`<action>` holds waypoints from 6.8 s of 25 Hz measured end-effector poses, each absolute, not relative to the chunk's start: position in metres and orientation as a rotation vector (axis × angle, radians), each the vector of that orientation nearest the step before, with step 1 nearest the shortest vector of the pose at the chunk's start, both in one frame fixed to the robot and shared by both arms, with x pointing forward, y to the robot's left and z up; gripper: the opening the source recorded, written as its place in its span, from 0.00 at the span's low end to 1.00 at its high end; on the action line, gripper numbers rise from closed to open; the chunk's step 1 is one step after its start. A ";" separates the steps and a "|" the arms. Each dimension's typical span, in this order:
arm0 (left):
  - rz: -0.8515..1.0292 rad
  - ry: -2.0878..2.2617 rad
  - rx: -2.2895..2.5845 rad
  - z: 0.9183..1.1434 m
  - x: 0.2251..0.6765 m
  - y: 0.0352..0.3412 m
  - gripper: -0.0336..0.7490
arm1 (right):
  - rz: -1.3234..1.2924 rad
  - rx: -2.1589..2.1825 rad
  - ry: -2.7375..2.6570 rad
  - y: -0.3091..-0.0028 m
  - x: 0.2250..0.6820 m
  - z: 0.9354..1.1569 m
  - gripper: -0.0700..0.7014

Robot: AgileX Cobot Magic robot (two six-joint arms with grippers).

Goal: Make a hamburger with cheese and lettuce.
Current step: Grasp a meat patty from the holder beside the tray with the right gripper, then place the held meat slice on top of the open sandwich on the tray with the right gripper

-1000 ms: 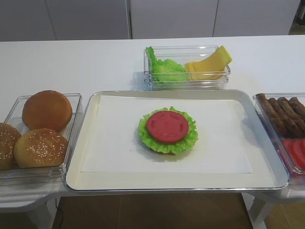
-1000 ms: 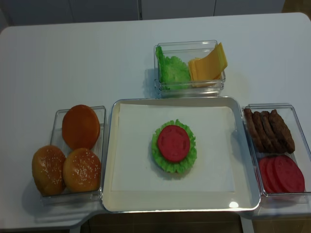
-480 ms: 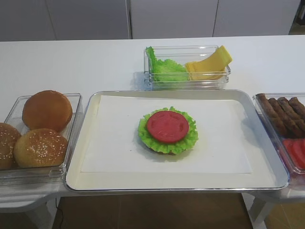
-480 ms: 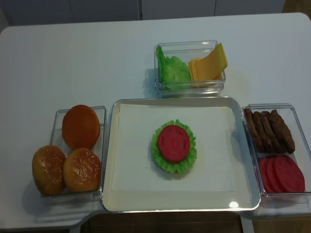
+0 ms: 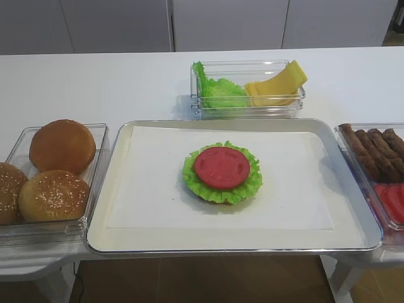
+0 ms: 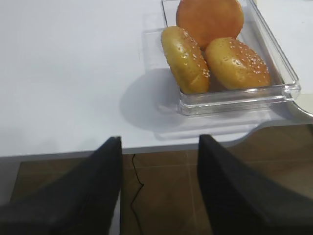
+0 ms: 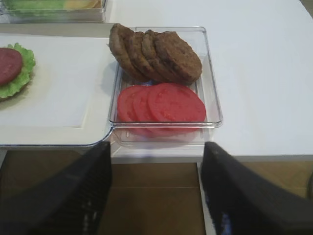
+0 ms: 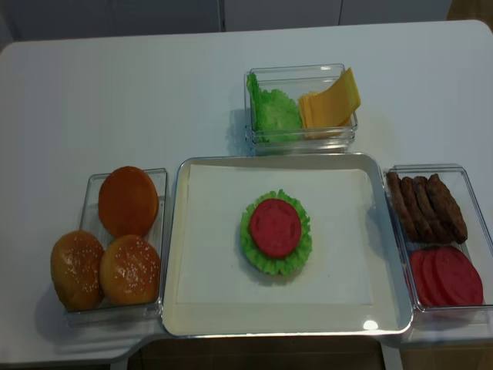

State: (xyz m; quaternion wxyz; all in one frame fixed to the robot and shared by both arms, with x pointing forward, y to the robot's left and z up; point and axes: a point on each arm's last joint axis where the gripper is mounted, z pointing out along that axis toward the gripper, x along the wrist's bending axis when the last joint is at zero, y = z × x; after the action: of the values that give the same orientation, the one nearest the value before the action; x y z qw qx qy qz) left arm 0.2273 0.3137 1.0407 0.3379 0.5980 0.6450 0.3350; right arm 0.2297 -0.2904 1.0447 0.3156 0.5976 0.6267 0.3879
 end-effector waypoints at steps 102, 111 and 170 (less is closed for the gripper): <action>0.873 1.680 1.558 1.041 0.227 0.314 0.52 | 0.102 1.866 2.146 -0.195 0.543 1.015 0.25; 0.873 1.680 1.558 1.041 0.227 0.314 0.51 | 0.166 1.895 2.106 -0.196 0.540 1.038 0.25; 0.873 1.680 1.558 1.041 0.227 0.314 0.51 | 0.374 1.513 2.367 -0.052 0.491 1.051 0.25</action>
State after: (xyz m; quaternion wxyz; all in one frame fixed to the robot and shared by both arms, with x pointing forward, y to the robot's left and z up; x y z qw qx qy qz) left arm 0.2273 0.3137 1.0407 0.3379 0.5980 0.6450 0.3350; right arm 0.4913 -0.0522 1.0514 0.1534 0.5276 0.8253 0.1304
